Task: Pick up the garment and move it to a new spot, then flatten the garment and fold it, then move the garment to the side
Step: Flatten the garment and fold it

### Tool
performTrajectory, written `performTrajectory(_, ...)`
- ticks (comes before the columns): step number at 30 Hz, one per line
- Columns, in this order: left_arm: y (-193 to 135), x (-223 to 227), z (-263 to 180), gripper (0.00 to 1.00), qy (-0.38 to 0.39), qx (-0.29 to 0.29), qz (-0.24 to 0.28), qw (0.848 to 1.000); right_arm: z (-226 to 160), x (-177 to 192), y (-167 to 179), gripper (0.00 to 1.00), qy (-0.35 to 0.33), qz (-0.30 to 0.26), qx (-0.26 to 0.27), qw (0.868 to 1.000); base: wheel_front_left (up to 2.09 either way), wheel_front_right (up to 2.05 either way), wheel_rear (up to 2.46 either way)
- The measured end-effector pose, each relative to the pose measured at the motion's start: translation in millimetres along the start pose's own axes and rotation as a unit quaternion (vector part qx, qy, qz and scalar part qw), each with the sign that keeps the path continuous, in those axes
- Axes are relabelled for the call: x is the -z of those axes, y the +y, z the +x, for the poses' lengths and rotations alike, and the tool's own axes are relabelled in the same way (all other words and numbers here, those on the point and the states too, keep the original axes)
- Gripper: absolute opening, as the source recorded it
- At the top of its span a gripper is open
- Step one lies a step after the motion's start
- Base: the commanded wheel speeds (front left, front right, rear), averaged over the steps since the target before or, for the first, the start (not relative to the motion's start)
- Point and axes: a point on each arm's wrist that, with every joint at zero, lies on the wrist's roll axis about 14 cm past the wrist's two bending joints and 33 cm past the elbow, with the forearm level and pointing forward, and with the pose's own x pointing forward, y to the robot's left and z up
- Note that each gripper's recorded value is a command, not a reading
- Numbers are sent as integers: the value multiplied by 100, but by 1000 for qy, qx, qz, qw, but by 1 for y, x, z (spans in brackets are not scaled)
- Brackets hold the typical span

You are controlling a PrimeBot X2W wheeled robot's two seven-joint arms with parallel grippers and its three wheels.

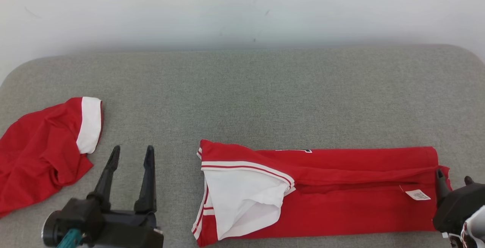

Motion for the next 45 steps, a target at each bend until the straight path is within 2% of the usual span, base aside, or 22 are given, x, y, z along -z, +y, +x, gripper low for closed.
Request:
performTrajectory(8,17,-2,-12,100,-25,-30,44,998,25,9,0,100,41,19,15,999,0,0,0)
performTrajectory(17,26,15,-17,100,-4,-32,67,997,43,32,-26,100,117,-30,63,991,0,0,0)
performTrajectory(21,36,24,-19,100,11,-39,68,997,50,43,-20,100,139,-35,55,988,0,0,0)
performTrajectory(27,36,36,-19,100,30,-12,59,998,56,59,-15,100,168,-28,47,984,0,0,0)
performTrajectory(40,43,65,-28,100,80,-3,76,994,71,68,-10,100,188,-20,39,981,0,0,0)
performTrajectory(41,43,65,-27,100,81,-1,77,994,72,68,-8,76,190,-19,37,981,0,0,0)
performTrajectory(42,42,66,-27,100,81,0,78,994,73,68,-7,27,191,-20,35,981,0,0,0)
performTrajectory(43,42,67,-26,100,82,0,78,994,73,70,-5,0,196,-22,33,980,0,0,0)
performTrajectory(45,43,68,-26,100,84,-4,82,993,74,70,-3,0,198,-24,28,979,0,0,0)
